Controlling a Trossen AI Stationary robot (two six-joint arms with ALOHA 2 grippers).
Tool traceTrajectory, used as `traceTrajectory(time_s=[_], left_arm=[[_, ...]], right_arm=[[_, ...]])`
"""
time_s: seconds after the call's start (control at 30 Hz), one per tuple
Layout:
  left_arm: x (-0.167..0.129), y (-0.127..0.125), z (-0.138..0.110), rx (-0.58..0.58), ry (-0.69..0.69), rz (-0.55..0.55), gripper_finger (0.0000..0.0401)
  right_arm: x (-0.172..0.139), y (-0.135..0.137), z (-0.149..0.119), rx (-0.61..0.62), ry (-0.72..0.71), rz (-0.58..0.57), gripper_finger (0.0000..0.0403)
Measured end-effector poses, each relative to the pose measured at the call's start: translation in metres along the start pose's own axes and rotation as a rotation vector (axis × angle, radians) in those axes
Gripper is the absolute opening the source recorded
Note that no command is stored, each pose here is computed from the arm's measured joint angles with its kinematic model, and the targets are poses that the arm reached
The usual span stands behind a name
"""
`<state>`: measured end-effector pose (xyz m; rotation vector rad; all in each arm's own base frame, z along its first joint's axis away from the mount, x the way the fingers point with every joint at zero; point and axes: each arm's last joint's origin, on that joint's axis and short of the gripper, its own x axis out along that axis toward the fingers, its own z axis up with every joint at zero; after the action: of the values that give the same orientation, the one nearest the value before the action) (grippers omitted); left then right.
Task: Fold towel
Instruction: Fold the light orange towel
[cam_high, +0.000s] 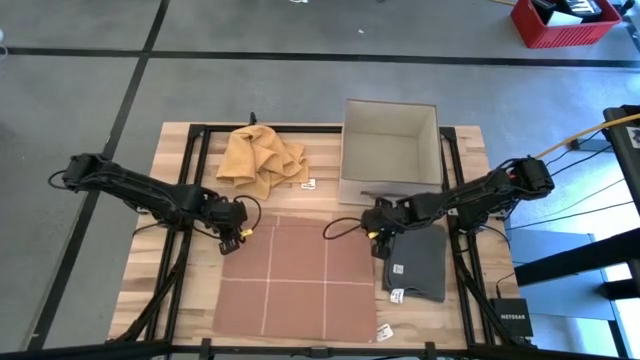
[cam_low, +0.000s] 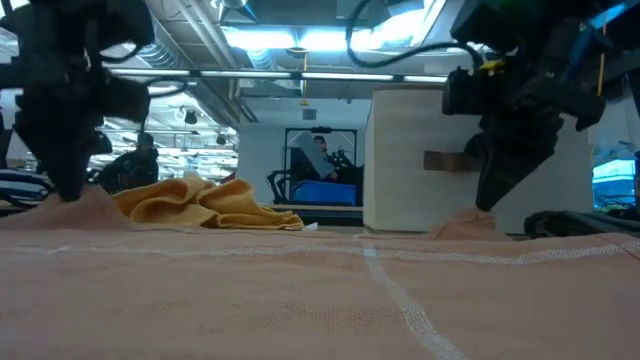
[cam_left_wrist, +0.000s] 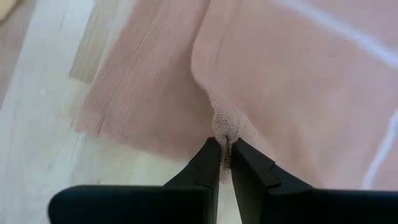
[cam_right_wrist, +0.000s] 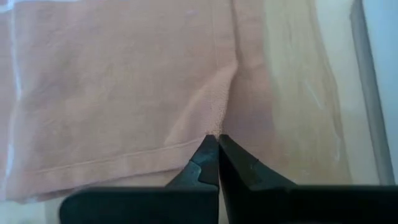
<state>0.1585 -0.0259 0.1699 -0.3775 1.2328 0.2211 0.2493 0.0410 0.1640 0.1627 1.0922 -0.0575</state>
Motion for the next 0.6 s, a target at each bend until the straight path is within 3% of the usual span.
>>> traceTrajectory(time_s=[0.27,0.6], left_arm=[[-0.012,-0.002,0.003,0.004,-0.059,0.015,0.0018],[-0.023,0.008,0.001,-0.024,-0.157,0.271,0.0009]], right_arm=[[-0.008,0.017,-0.001,-0.029,0.019,-0.071,0.0001],[-0.027,0.026,0.004,-0.116,-0.019,-0.353,0.0001]])
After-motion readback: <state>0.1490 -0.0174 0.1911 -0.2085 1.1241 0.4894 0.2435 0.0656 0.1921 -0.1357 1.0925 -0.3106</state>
